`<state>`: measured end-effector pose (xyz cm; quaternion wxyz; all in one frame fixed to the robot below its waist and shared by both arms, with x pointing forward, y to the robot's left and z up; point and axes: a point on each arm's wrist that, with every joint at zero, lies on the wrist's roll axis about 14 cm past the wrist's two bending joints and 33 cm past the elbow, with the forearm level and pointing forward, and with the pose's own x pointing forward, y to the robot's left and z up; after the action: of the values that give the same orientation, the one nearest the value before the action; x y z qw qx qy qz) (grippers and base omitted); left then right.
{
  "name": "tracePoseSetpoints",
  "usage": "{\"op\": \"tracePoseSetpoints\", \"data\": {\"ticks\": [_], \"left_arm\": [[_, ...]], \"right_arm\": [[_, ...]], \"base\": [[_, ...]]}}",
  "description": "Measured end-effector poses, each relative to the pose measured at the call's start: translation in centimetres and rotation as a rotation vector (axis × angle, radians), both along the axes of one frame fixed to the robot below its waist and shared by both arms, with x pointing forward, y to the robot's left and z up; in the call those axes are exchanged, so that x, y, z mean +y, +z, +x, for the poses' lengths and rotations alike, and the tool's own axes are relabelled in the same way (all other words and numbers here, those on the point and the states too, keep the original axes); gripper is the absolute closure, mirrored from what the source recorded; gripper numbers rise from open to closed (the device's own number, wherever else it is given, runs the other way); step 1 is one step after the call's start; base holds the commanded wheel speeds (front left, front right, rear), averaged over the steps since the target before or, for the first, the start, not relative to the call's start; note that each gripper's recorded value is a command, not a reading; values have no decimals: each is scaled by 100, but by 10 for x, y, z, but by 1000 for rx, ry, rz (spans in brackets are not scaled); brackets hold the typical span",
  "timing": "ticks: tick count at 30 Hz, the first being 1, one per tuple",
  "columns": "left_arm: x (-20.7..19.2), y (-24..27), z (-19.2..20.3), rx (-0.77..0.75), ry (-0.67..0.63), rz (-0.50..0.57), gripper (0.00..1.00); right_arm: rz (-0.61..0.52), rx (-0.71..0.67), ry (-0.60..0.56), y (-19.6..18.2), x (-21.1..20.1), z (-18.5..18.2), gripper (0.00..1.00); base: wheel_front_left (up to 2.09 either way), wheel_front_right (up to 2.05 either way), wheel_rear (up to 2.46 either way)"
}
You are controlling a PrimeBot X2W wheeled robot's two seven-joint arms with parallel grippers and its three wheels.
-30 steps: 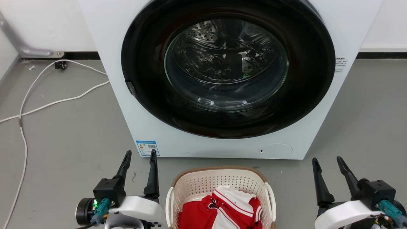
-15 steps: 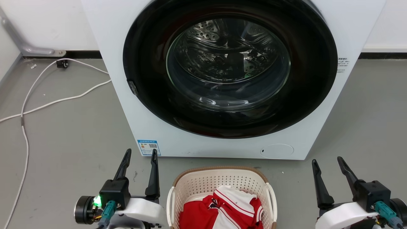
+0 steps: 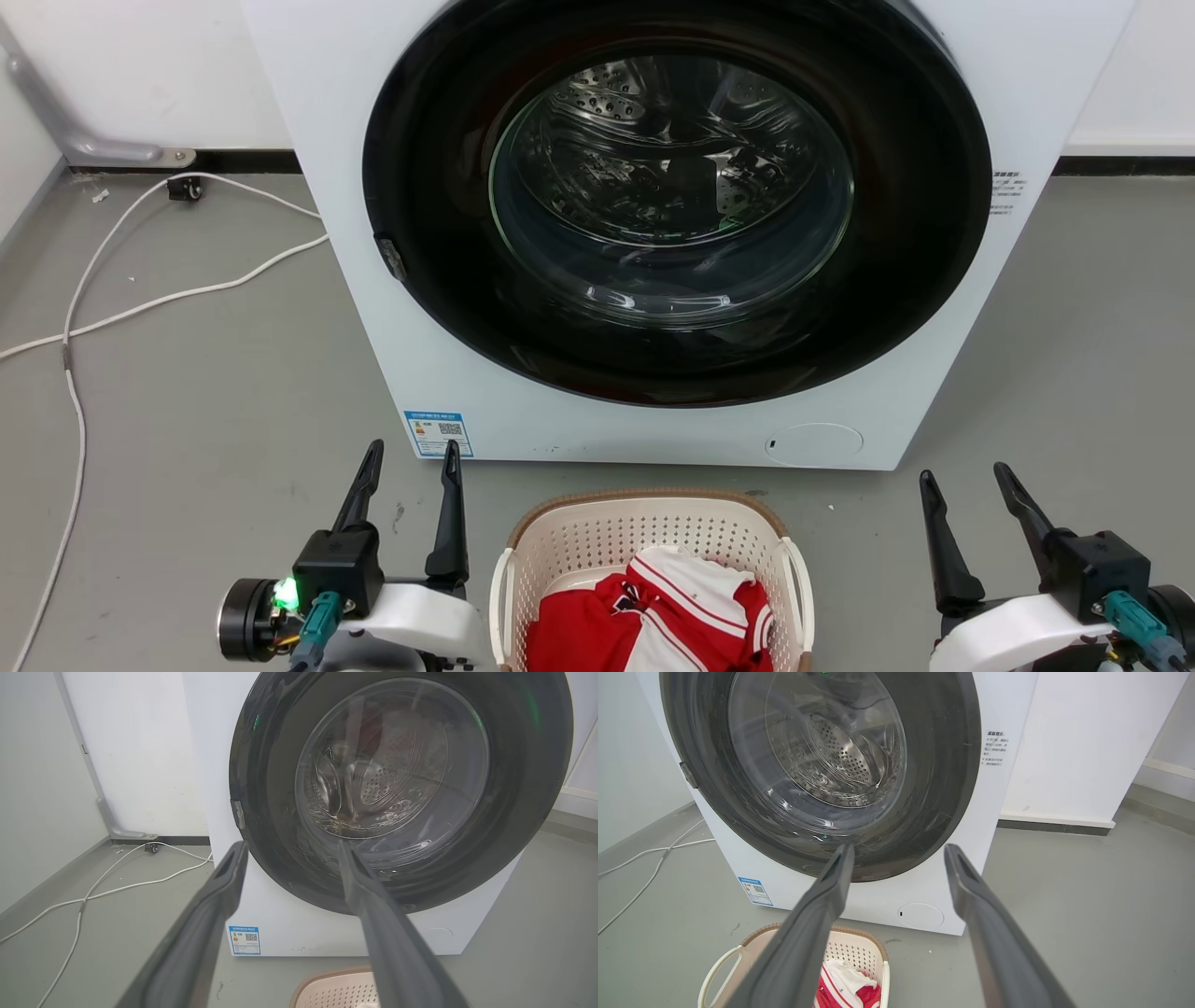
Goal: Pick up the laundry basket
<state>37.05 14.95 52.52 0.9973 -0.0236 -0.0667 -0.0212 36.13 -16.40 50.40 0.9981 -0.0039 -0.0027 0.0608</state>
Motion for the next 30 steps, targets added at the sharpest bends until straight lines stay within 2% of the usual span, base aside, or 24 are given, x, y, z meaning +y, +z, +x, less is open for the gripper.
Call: {"op": "tracePoseSetpoints", "data": {"ticks": [12, 18, 24, 30], "left_arm": [[2, -4, -1, 14, 6, -5, 0], [3, -16, 3, 50, 8, -6, 0], [5, -54, 21, 171, -5, -42, 0], [7, -105, 39, 349, -16, -76, 0]], "right_arm": [[8, 8, -5, -2, -1, 0, 0], [24, 59, -7, -14, -2, 3, 0], [35, 194, -9, -46, -1, 16, 0], [72, 427, -10, -101, 2, 22, 0]], "base": [[0, 0, 0], [0, 0, 0], [0, 0, 0], [0, 0, 0]]}}
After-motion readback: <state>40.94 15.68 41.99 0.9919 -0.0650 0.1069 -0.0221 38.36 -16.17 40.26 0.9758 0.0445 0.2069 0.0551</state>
